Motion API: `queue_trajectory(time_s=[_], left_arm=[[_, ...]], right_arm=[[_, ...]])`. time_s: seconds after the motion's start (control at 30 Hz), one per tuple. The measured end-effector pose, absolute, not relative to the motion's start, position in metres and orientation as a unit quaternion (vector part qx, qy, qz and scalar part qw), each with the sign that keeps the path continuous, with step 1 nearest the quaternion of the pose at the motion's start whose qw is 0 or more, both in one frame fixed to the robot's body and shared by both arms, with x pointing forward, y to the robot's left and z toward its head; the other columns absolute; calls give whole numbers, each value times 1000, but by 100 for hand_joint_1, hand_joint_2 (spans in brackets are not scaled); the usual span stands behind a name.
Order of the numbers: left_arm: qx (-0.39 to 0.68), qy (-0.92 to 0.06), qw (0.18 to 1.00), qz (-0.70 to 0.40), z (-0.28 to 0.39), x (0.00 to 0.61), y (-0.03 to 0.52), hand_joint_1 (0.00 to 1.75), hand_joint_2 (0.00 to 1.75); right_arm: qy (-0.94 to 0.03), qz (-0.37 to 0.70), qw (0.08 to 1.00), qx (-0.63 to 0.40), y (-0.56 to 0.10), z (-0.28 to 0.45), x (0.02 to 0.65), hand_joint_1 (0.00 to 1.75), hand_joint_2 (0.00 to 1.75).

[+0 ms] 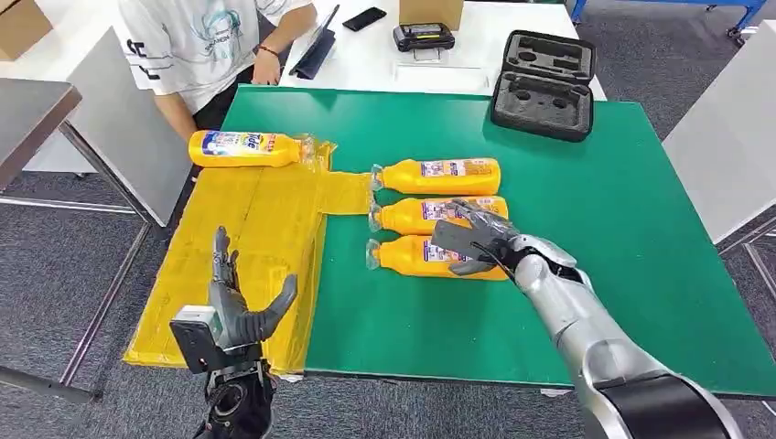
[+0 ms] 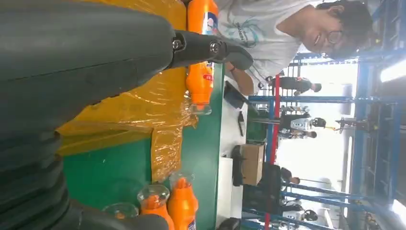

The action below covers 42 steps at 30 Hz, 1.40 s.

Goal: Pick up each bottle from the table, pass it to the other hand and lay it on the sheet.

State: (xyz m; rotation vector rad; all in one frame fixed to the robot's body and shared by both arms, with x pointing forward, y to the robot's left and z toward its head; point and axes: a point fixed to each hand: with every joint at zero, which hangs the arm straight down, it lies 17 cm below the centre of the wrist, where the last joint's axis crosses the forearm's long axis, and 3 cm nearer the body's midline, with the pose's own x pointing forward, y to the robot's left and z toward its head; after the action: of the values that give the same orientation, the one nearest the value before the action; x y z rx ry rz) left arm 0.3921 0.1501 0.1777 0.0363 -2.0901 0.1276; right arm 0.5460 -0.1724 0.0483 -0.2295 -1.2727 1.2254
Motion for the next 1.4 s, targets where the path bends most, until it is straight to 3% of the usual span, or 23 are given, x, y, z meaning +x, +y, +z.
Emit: queue_trajectory(time_s=[1.4], left_arm=[[-3,-860,507,58,173,395,153,0,175]], right_arm=[[-511,569,631,-128,-241,-6,501,0,175]])
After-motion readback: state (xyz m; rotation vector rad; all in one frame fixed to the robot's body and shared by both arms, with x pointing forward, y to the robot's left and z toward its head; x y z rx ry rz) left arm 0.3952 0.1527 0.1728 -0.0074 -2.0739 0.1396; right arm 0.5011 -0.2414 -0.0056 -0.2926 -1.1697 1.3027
